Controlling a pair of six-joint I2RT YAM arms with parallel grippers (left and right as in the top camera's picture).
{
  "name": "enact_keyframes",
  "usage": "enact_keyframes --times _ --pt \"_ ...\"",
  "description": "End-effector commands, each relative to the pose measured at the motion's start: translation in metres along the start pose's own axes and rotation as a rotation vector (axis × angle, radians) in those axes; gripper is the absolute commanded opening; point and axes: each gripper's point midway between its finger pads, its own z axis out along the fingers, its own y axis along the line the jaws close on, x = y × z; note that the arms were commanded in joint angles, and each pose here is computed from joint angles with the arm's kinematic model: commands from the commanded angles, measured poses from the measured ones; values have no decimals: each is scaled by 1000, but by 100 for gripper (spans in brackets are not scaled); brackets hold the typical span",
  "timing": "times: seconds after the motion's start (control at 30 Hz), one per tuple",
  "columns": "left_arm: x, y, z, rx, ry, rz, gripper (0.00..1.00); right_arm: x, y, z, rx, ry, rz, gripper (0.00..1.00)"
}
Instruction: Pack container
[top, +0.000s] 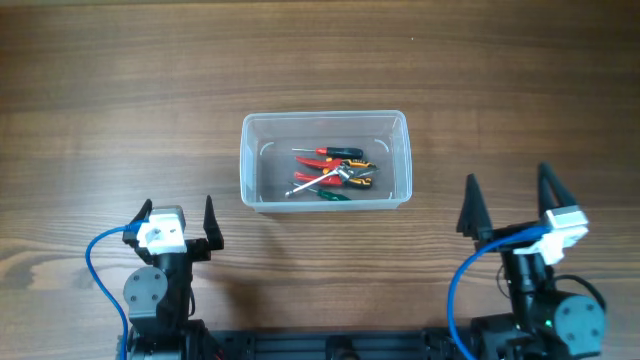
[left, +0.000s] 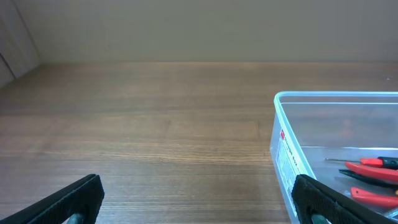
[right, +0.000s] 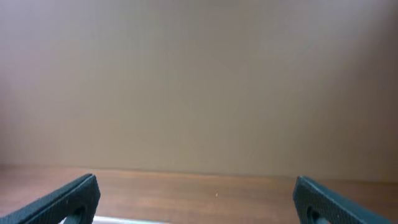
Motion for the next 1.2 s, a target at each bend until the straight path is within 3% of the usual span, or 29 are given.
enact_keyframes --times 0.0,0.43,1.17 --pt "1 -2 0 13 -5 21 100 15 4 -3 -34 -7 -7 100" --pt "1 -2 0 13 -5 21 100 79 -12 3 35 91 56 100" --pt "1 -2 0 13 -5 21 100 101 -35 0 132 81 88 100"
